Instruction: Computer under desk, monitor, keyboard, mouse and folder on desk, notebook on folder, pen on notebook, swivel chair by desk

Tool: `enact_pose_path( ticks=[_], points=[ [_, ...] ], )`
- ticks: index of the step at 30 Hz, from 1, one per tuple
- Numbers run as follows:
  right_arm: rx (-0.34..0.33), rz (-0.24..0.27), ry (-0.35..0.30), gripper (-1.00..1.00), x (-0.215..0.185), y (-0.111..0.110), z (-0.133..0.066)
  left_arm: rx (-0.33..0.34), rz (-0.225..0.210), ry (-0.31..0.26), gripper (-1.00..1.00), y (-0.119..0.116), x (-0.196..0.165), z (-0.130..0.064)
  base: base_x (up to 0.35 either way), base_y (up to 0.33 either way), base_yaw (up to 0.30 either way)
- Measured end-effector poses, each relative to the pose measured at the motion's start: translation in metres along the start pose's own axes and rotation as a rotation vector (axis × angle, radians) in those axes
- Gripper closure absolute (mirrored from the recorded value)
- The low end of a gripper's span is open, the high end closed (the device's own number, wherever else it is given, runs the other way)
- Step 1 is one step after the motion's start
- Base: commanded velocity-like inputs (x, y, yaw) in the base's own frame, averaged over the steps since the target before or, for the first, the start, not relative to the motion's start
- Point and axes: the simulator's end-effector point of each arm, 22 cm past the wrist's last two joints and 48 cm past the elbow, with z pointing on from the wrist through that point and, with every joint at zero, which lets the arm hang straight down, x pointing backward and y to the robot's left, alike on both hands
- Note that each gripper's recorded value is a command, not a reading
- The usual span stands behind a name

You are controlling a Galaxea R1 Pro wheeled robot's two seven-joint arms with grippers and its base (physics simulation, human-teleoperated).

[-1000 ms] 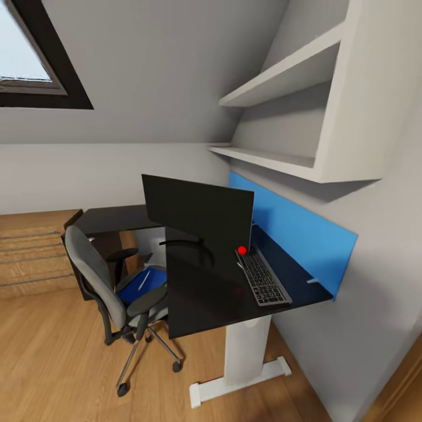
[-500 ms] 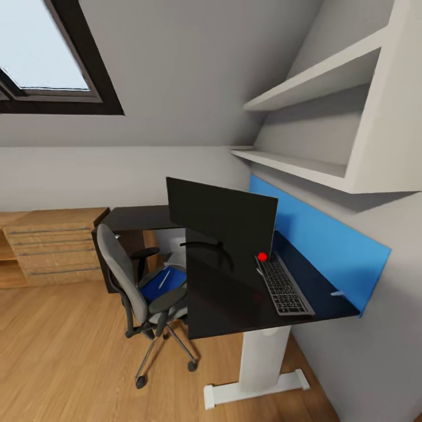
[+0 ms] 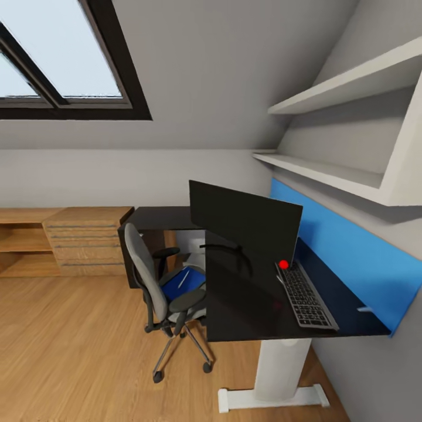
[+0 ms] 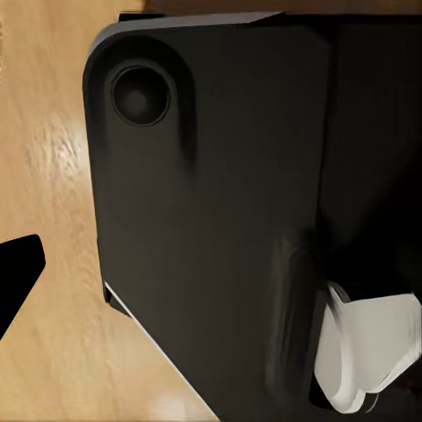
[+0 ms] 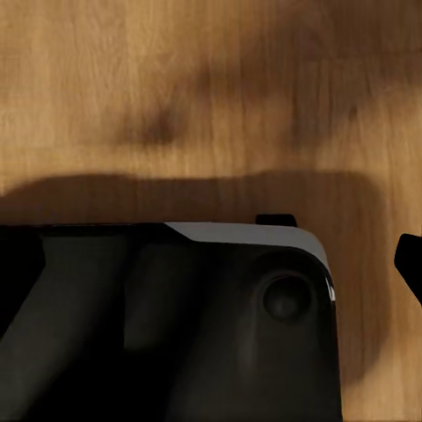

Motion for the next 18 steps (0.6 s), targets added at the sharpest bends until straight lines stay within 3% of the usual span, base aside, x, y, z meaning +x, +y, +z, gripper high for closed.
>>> enact_pose_path(
  ticks=[5, 6, 9, 10, 11, 13, 15, 16, 18],
  points=[
    [-0.008, 0.005, -0.055, -1.00, -0.026, 0.008, -0.001, 0.005, 0.001, -0.101, -1.00, -0.002, -0.046, -0.009, 0.000, 0.000, 0.218],
    [-0.007, 0.005, -0.085, -1.00, -0.041, 0.007, 0.001, 0.006, 0.001, -0.217, -1.00, -0.003, -0.090, -0.017, 0.000, 0.000, 0.152],
    [-0.003, 0.004, -0.098, -1.00, -0.048, 0.004, -0.002, 0.004, -0.001, -0.288, -1.00, -0.003, -0.113, -0.026, 0.000, 0.000, 0.140],
    [0.001, 0.002, -0.114, -1.00, -0.056, 0.000, -0.002, 0.000, -0.006, -0.335, -1.00, -0.001, -0.129, -0.032, 0.000, 0.000, 0.120],
    [0.011, -0.002, -0.156, -1.00, -0.076, -0.008, -0.001, -0.004, -0.051, -0.419, -1.00, 0.002, -0.152, -0.041, 0.000, 0.000, 0.116],
    [0.015, -0.004, -0.171, -1.00, -0.084, -0.012, -0.003, -0.006, -0.116, -0.426, -1.00, 0.007, -0.150, -0.043, 0.000, 0.000, 0.111],
    [0.016, -0.005, -0.174, -1.00, -0.086, -0.013, -0.005, -0.009, -0.149, -0.420, -1.00, 0.011, -0.145, -0.045, 0.000, 0.000, 0.108],
    [0.017, -0.006, -0.187, -1.00, -0.092, -0.014, -0.004, -0.024, -0.187, -0.438, -1.00, 0.023, -0.146, -0.046, 0.000, 0.000, 0.119],
    [0.018, -0.007, -0.231, -1.00, -0.109, -0.014, -0.004, -0.061, -0.200, -0.526, -1.00, 0.048, -0.160, -0.055, 0.000, 0.000, 0.139]
  ],
)
